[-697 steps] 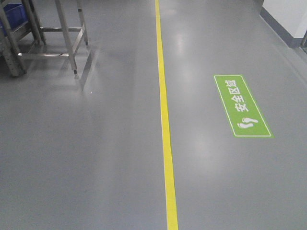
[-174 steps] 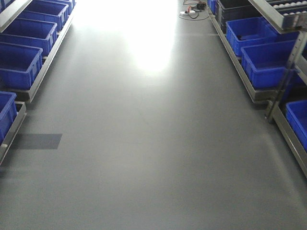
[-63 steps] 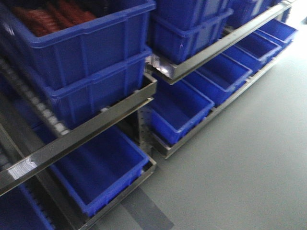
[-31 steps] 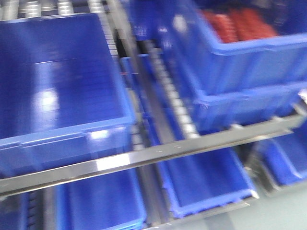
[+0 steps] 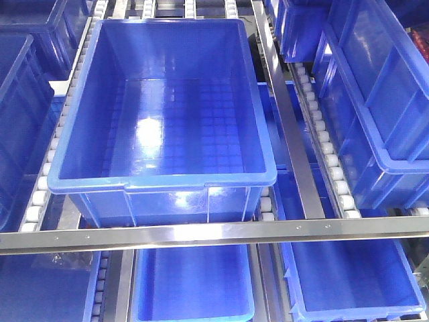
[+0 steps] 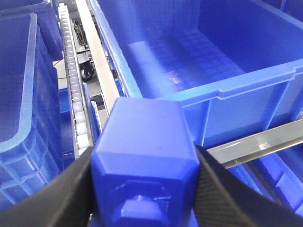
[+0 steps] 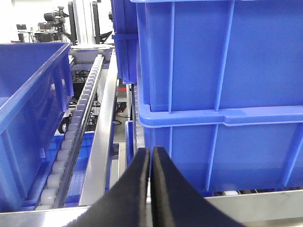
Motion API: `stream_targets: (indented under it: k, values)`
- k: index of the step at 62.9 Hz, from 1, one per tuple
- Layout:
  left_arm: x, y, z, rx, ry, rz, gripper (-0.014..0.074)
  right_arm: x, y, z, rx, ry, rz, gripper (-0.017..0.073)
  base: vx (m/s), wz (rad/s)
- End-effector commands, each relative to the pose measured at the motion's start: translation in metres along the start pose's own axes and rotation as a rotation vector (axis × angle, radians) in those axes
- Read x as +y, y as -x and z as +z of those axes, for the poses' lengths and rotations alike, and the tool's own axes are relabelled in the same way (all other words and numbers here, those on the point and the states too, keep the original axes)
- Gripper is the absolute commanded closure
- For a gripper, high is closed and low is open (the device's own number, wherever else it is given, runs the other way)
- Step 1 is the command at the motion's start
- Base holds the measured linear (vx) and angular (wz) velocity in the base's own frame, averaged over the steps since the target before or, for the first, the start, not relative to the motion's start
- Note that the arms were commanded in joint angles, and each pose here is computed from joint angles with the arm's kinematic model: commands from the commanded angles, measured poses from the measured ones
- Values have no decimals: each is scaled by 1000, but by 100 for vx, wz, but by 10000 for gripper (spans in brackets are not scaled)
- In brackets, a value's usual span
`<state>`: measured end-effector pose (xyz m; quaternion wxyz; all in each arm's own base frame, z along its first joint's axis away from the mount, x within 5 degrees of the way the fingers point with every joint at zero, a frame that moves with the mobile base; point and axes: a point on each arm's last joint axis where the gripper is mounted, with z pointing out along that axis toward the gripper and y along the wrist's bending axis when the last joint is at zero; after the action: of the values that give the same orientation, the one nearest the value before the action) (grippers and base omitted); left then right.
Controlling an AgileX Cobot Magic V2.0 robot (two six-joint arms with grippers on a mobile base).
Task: Pour parts from conveyor to right shelf
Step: 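Turn toward the shelf and stop above an empty blue bin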
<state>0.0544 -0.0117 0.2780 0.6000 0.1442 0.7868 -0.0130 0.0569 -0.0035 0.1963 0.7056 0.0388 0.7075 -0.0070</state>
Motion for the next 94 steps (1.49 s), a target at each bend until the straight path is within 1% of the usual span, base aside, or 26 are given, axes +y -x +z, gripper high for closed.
stream_targets:
  k: [1,94]
  values:
    - [2,15,-3,-98,6,-16,600,-1,3,-1,-77,-7,-13,568,4,0]
    - [2,15,-3,-98,6,-16,600,-1,3,-1,-77,-7,-13,568,14,3]
